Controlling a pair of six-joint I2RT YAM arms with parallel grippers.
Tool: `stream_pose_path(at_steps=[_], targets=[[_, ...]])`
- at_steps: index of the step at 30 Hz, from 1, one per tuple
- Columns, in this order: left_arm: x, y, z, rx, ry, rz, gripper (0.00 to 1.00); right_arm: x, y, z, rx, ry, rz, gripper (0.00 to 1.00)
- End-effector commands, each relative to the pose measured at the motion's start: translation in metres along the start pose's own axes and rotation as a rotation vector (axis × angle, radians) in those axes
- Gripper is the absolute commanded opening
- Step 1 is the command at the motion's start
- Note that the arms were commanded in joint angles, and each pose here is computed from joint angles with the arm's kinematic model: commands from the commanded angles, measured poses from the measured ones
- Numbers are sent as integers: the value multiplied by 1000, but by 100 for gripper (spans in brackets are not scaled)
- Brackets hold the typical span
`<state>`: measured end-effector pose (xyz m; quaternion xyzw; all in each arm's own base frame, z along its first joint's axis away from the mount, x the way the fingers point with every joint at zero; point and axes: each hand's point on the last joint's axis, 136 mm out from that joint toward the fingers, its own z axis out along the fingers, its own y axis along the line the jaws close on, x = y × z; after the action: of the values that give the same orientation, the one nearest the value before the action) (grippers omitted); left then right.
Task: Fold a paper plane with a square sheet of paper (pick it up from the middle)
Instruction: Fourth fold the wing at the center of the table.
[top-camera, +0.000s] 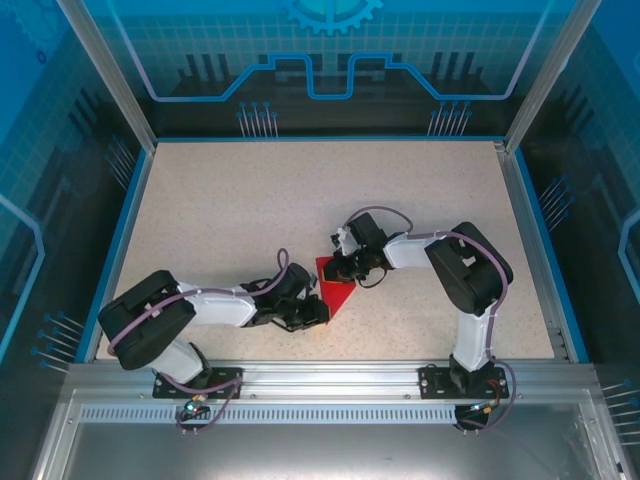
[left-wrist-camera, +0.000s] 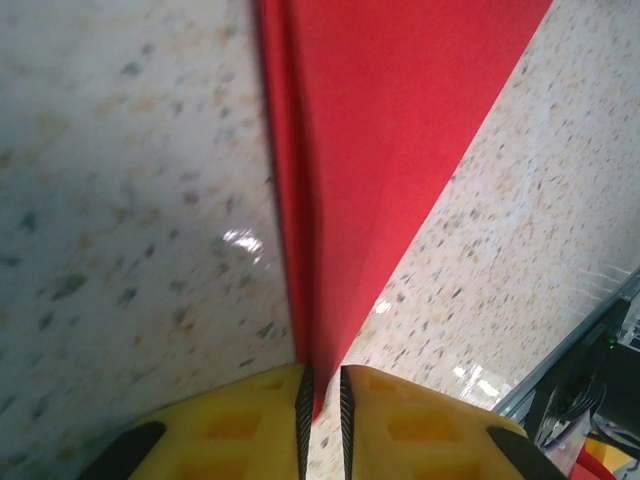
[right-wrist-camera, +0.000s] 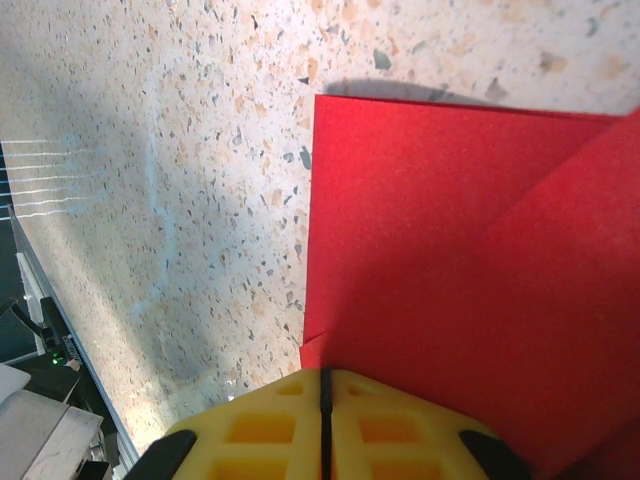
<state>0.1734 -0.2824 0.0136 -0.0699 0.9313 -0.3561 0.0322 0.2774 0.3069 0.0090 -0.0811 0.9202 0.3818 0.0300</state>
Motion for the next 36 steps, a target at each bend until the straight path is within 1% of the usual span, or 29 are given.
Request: stream_pose_path(at_steps=[1, 4, 7, 9, 11, 13, 14, 16, 21, 27, 33, 36], targets=[[28, 29, -7, -81, 93, -40, 20, 43, -58, 10, 196, 99, 110, 9], [26, 22, -15, -52, 65, -23, 20, 42, -57, 10, 193, 97, 109, 9], [16, 8, -30, -10, -1, -4, 20, 42, -56, 10, 186, 96, 116, 9], [7, 2, -42, -8, -56, -1, 20, 41, -54, 11, 174, 89, 125, 9], [-2, 5, -52, -23, -111, -27, 20, 39, -53, 12, 162, 80, 135, 9], [-13, 5, -61, -4, -162, -56, 22, 35, -50, 12, 152, 63, 145, 9], [-19, 4, -64, 11, -185, -69, 23, 44, -57, 13, 163, 72, 166, 9], [-28, -2, -68, 35, -207, -70, 23, 46, -58, 14, 163, 67, 187, 9], [-41, -24, -64, 78, -213, -45, 23, 57, -63, 18, 187, 40, 275, 9], [-51, -40, -55, 132, -215, -46, 23, 65, -61, 21, 208, 0, 316, 9], [-54, -47, -37, 151, -172, -56, 22, 61, -56, 21, 198, -14, 313, 9], [-55, -40, -28, 120, -161, -75, 21, 61, -56, 22, 191, -15, 318, 9]])
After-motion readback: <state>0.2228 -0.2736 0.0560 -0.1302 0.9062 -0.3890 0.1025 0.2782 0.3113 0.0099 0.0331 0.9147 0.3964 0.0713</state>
